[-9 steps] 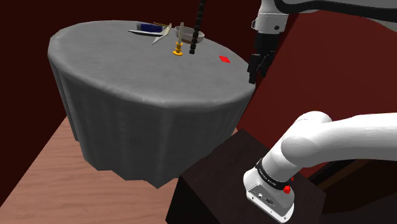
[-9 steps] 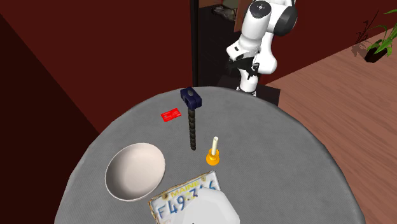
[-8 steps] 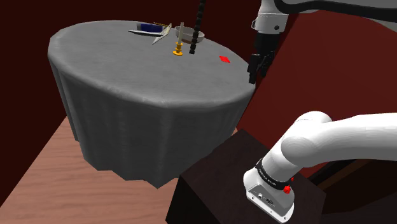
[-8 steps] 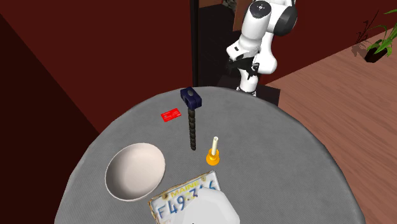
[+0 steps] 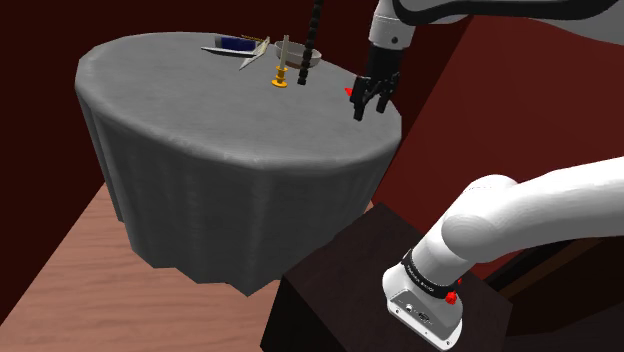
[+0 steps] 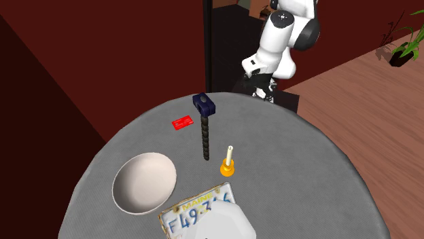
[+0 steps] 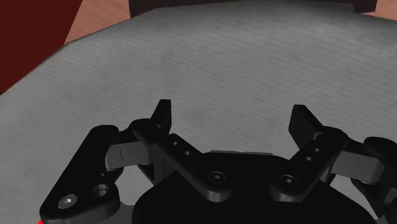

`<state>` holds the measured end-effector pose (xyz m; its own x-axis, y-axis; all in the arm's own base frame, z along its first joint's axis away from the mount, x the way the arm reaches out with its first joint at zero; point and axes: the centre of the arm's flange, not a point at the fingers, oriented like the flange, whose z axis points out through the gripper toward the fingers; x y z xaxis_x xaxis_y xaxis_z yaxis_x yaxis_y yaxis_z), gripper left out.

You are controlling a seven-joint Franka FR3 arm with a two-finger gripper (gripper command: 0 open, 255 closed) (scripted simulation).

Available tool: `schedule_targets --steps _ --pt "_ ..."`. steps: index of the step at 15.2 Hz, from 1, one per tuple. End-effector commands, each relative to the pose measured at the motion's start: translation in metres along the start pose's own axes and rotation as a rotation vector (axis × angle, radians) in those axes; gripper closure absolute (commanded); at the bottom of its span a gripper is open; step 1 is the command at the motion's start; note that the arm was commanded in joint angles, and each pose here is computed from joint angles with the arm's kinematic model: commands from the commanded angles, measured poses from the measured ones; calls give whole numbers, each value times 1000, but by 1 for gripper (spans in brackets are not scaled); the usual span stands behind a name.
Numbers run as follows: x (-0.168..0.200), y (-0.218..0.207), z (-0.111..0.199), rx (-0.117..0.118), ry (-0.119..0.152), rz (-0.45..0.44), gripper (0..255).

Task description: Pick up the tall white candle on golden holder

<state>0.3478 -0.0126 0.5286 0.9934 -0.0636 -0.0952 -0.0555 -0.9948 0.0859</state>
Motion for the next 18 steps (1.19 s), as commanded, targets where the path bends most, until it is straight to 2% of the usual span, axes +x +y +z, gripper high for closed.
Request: schedule_targets --steps 1,9,18 --pt "20 -7 0 1 40 32 0" --pt "101 -25 -10 3 190 154 0" --pt "190 -35 -35 5 358 291 0"
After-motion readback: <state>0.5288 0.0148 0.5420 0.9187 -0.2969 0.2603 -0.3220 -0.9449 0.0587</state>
